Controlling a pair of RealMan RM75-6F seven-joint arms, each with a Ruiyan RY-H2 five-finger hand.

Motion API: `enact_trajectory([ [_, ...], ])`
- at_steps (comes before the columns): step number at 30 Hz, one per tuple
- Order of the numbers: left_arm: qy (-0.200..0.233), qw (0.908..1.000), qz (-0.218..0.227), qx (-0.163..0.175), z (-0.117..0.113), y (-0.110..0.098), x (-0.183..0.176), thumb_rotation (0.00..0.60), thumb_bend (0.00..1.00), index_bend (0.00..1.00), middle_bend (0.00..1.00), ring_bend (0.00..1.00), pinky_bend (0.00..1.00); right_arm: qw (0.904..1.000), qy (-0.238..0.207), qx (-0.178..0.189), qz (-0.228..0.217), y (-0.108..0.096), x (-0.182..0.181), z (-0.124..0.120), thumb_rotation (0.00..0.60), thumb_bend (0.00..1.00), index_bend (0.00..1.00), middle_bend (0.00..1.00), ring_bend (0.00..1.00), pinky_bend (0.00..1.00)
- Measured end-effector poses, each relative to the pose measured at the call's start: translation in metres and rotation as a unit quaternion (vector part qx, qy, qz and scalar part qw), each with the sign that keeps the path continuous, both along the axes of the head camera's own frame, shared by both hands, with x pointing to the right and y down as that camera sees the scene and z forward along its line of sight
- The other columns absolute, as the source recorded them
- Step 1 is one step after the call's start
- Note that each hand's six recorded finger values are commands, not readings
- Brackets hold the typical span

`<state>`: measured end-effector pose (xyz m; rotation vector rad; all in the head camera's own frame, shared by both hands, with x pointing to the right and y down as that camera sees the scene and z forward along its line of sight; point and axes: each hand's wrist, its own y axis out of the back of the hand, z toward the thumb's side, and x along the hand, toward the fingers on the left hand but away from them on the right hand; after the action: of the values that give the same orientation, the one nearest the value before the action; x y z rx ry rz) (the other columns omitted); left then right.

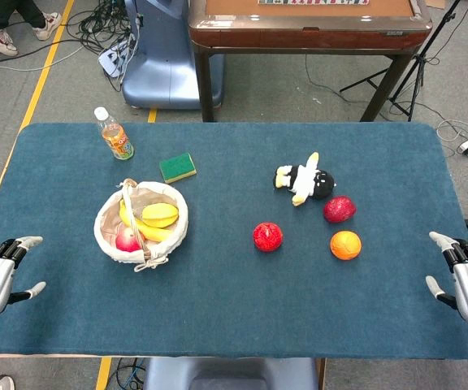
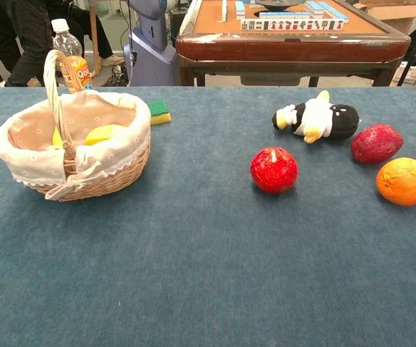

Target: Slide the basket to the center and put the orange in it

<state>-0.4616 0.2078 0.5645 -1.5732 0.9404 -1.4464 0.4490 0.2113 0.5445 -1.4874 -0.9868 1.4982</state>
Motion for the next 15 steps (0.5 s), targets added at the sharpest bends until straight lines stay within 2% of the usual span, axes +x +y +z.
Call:
enact_trajectory([
  [15,-0.003,1.0,-0.007,0.004,-0.0027,0.0024,-0.0017,0.6,0.09,0.29,0.27,0.24,0.3,1.0,-0.002,0.004,-0.001,0.0024,-0.0004,-0.0036,0.6,0.24,0.19,0.24,0.19,0.26],
])
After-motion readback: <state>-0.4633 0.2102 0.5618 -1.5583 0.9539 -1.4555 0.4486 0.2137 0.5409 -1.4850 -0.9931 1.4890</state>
